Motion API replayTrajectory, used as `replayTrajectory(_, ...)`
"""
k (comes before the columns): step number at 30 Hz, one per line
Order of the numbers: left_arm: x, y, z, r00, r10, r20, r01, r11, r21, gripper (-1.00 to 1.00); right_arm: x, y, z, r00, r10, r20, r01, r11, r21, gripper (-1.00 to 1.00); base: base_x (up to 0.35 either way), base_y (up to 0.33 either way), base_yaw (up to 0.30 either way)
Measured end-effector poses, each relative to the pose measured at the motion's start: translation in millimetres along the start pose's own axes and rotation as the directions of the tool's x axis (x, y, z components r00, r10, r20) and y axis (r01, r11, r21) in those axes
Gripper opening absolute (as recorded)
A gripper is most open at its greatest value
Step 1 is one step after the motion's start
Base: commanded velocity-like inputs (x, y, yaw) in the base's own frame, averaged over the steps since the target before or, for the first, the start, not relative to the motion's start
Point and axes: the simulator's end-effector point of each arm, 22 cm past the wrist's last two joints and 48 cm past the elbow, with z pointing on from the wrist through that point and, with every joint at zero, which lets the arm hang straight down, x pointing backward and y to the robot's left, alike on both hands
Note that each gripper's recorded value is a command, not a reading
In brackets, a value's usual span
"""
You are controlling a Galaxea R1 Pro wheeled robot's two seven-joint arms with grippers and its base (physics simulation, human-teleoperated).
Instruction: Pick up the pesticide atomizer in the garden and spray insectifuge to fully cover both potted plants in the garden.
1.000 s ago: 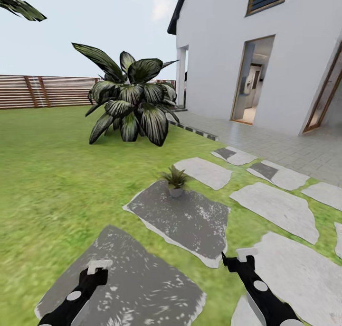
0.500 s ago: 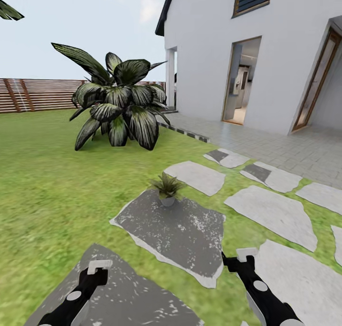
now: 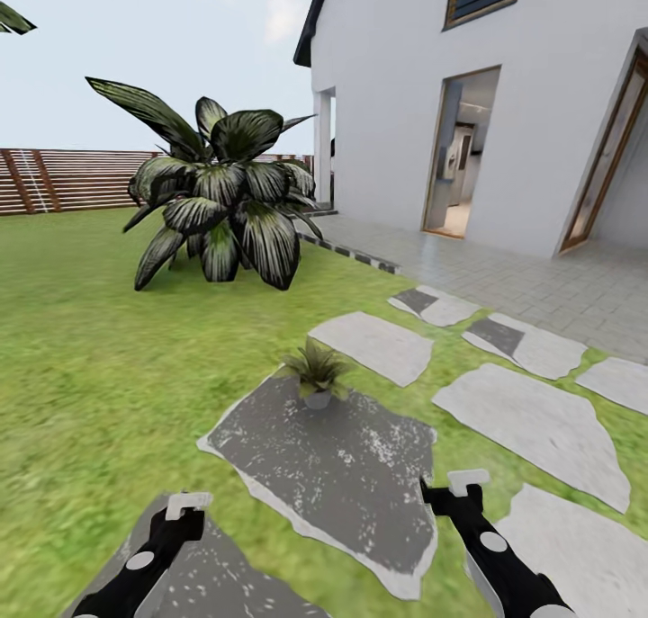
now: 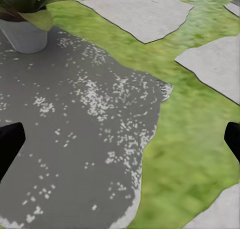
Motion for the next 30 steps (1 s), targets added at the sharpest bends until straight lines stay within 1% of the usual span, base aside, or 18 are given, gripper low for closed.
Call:
replayTrajectory(21,4,-1,1.0,1.0,0.0,-0.007,0.0,1.0,0.001,-1.0,4,0,0.8,1.0,0.001,-0.008,-0.001,1.0,0.0,1.0,0.34,0.0,-0.001)
replayTrajectory(30,11,-1,2.7,1.0,0.002,-0.021,-0.002,1.0,0.0,-1.0,12,1,2.2,1.0,0.0,-0.021,0.0,1.0,-0.001,1.0,0.34,0.0,-0.121)
